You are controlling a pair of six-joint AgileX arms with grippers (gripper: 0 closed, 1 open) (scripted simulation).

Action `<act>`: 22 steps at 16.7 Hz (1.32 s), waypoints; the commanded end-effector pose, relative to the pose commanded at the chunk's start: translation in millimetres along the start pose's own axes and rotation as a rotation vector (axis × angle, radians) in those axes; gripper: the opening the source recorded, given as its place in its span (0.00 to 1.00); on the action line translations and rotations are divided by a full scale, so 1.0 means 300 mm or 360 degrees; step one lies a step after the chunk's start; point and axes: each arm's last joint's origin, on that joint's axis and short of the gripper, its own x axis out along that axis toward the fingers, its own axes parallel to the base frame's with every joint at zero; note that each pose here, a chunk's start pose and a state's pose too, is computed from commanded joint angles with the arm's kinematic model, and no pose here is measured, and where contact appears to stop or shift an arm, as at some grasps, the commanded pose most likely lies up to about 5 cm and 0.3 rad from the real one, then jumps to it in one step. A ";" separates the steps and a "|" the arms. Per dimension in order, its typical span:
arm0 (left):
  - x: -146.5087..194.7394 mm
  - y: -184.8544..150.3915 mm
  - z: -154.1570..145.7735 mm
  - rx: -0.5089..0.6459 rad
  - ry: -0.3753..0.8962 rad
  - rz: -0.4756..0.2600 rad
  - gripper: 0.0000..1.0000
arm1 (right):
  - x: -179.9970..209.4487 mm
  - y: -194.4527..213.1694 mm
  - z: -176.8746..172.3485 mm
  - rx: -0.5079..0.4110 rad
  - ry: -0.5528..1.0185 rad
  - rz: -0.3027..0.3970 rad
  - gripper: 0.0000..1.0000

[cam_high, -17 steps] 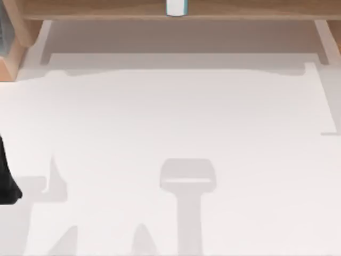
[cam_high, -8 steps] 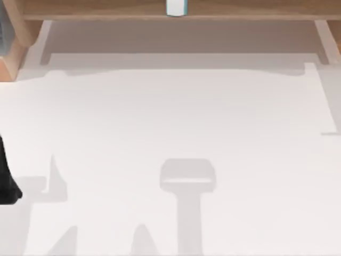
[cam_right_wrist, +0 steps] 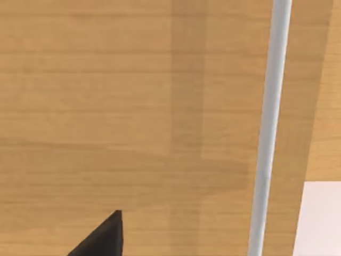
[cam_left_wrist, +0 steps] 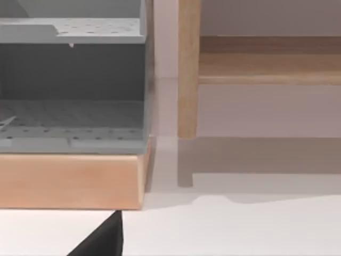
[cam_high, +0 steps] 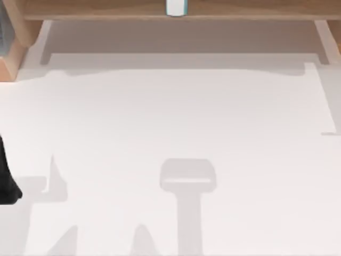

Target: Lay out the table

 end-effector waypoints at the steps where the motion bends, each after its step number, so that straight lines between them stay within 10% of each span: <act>1: 0.000 0.000 0.000 0.0000 0.0000 0.0000 1.00 | 0.012 0.001 0.001 0.0001 -0.0005 0.0001 1.00; 9: 0.000 0.000 0.000 0.0000 0.0000 0.0000 1.00 | 0.082 0.002 0.004 0.0001 -0.0006 0.0001 1.00; 22: 0.000 0.000 0.000 0.0000 0.0000 0.0000 1.00 | 0.082 0.002 0.004 0.0001 -0.0006 0.0001 0.02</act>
